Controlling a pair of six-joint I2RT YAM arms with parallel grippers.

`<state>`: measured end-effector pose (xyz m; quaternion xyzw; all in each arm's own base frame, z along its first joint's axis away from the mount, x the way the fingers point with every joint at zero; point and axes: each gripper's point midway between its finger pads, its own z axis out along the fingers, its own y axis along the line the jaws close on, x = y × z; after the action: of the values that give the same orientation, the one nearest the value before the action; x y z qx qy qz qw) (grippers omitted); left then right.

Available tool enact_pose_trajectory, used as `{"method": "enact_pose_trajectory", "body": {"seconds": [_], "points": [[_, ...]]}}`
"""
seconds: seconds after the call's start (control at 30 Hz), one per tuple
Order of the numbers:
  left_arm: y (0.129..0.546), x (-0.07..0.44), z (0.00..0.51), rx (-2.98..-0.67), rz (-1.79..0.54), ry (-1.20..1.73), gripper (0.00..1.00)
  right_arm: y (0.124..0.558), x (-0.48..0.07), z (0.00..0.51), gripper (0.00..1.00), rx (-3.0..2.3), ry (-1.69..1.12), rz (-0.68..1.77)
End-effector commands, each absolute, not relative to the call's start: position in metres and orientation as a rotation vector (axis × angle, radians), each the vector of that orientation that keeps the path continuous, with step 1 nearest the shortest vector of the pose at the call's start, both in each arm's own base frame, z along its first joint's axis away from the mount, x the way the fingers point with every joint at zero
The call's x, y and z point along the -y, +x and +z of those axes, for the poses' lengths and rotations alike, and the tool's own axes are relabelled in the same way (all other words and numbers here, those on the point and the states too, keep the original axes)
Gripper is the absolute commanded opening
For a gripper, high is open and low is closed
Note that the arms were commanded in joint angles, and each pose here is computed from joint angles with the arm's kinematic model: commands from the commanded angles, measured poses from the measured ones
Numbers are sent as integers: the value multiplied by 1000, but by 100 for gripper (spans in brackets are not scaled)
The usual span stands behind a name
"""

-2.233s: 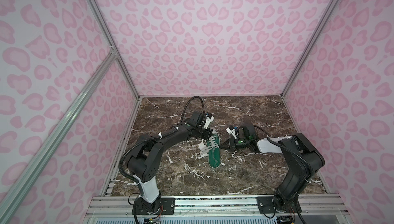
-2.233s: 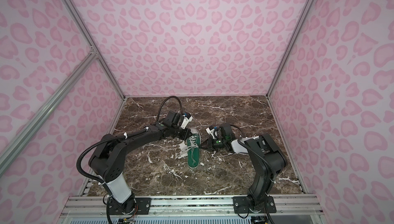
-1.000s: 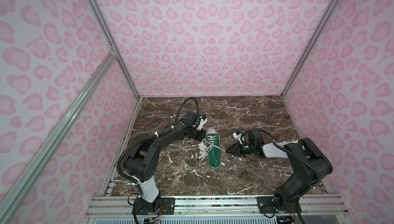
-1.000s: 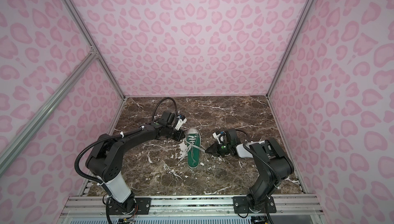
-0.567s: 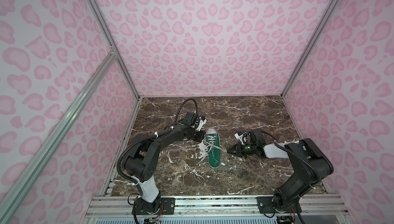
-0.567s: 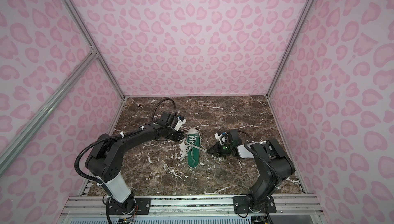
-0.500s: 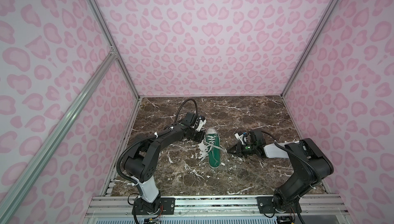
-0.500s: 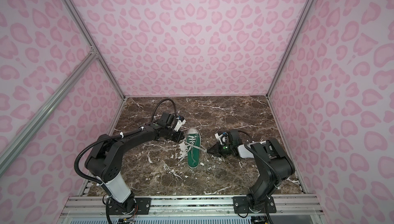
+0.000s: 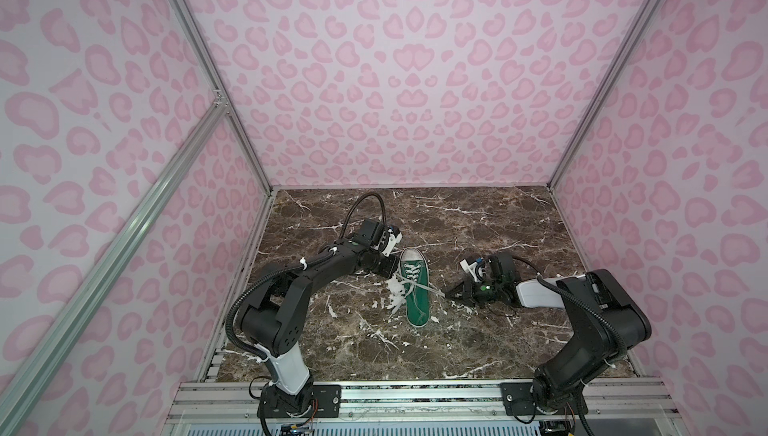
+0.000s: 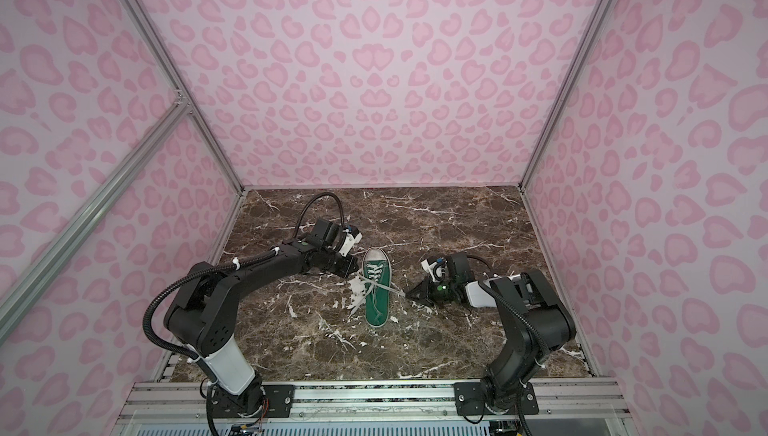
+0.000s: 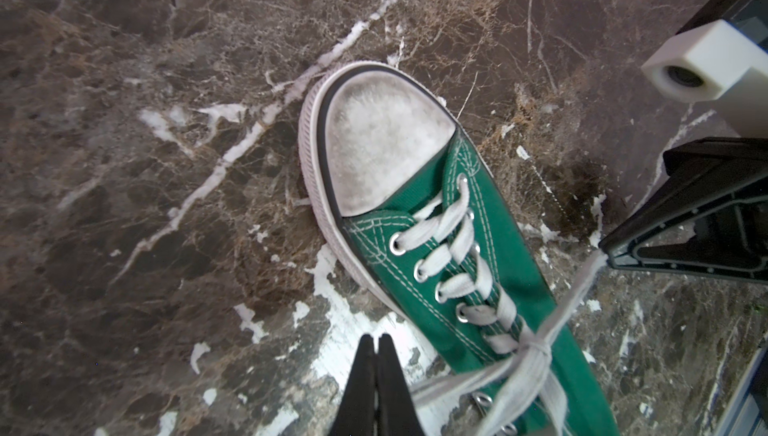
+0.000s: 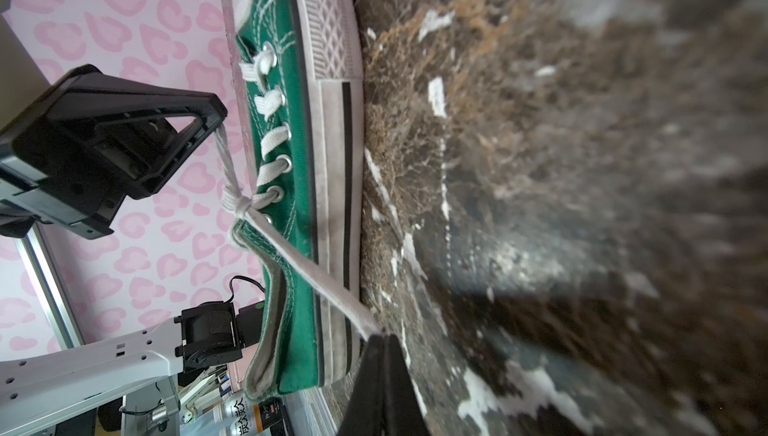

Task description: Tie the shoes

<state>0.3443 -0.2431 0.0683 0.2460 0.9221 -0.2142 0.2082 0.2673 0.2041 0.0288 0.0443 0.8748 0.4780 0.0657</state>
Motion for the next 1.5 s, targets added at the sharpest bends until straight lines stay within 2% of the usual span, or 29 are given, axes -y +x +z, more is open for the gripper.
{"method": "enact_pose_trajectory", "body": {"seconds": [0.0, 0.53, 0.63, 0.73, 0.9, 1.03, 1.33, 1.47], "points": [[362, 225, 70, -2544, -441, 647, 3, 259, -192, 13, 0, -2715, 203, 1358], [358, 236, 75, -2533, -533, 656, 4, 264, -195, 19, 0, -2694, 200, 1386], [357, 241, 81, -2505, -579, 647, 31, 266, -196, 24, 3, -2687, 181, 1386], [358, 244, 95, -2454, -604, 639, 45, 267, -195, 28, 12, -2688, 168, 1374], [351, 244, 127, -2336, -620, 698, 50, 268, -195, 33, 22, -2714, 116, 1326], [330, 227, 123, -2380, -583, 700, 53, 271, -196, 46, 26, -2738, 23, 1228], [275, 188, 96, -2455, -581, 488, 63, 284, -230, 68, 29, -2750, -164, 1169], [264, 182, 84, -2540, -571, 425, 62, 289, -240, 73, 29, -2744, -203, 1173]]}}
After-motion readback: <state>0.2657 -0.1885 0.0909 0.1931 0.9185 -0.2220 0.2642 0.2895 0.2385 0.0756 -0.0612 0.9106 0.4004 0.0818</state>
